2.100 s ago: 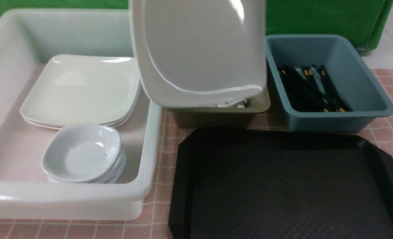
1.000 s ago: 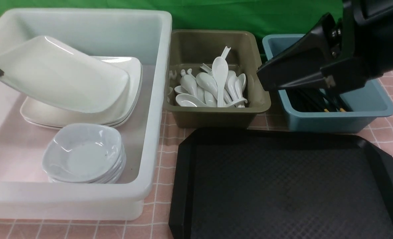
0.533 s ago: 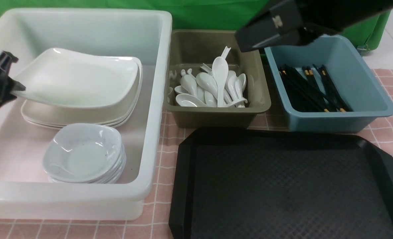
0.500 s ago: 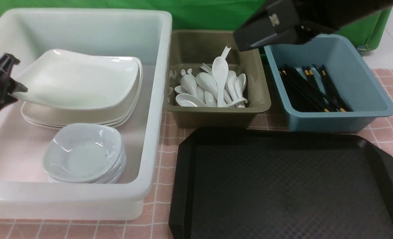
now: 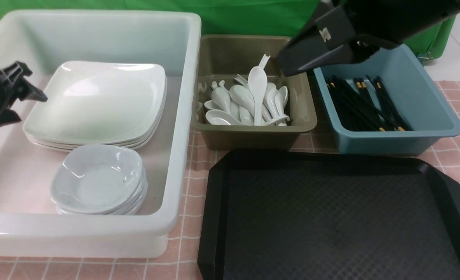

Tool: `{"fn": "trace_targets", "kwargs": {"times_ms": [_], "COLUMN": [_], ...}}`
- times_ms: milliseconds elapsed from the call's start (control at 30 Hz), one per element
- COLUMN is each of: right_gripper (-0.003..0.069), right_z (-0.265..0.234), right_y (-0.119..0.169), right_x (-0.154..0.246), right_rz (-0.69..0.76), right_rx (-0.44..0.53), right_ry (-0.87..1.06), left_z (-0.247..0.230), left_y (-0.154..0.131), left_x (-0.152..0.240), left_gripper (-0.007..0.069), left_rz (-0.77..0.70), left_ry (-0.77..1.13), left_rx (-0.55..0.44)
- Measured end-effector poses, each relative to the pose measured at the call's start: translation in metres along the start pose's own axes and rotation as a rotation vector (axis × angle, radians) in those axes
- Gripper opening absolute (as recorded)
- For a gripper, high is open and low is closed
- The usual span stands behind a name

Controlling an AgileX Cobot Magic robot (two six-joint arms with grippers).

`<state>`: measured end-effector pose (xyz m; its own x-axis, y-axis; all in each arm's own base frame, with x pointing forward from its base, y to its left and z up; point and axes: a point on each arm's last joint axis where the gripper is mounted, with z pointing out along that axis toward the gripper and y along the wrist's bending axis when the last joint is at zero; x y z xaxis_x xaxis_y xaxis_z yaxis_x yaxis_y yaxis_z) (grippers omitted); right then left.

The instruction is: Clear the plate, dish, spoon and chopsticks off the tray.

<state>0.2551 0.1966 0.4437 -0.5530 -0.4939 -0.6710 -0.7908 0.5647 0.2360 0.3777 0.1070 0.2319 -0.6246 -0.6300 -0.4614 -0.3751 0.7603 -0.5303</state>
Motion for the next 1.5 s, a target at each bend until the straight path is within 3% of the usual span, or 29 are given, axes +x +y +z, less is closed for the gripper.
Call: {"fn": "trace_targets", "kwargs": {"times_ms": [167,233,333,400,567,767,1033,1233,1500], "right_gripper": [0.0033,0.0033,0.0033,0.0032,0.003,0.003,0.003,0.003,0.0053], "right_z": [-0.018,-0.038,-0.074,-0.101,-0.155,-0.188,-0.153,-0.113,-0.106], "right_y": [-0.002,-0.007,-0.01,-0.004,0.022,0.046,0.048,0.046,0.047], "right_x": [-0.006,-0.007,-0.004,0.002,0.032,0.108,0.235,0.283,0.292], "right_rz": [0.02,0.069,0.102,0.097,0.097,0.114,0.065,-0.021,-0.059], "right_rx": [0.108,0.259,0.467,0.554,0.612,0.662,0.669,0.576,0.544], "right_ry": [-0.006,-0.027,-0.096,-0.149,-0.26,-0.35,-0.822,-1.032,-1.101], "left_z": [-0.03,-0.062,-0.118,-0.159,-0.239,-0.301,-0.282,-0.24,-0.222], "left_y": [-0.042,-0.083,-0.137,-0.165,-0.193,-0.162,-0.071,-0.031,-0.021], "left_x": [-0.007,-0.001,0.022,0.044,0.103,0.165,0.227,0.252,0.254], "left_gripper": [0.019,0.0058,0.0001,-0.0007,-0.0013,-0.0013,-0.0013,-0.0009,-0.0002], "left_rz": [0.188,0.369,0.57,0.697,0.934,1.015,0.852,0.748,0.691], "left_ry": [0.056,0.037,-0.036,-0.088,-0.177,-0.262,-0.39,-0.461,-0.538], "left_rx": [0.106,0.191,0.308,0.366,0.462,0.549,0.56,0.542,0.53]}}
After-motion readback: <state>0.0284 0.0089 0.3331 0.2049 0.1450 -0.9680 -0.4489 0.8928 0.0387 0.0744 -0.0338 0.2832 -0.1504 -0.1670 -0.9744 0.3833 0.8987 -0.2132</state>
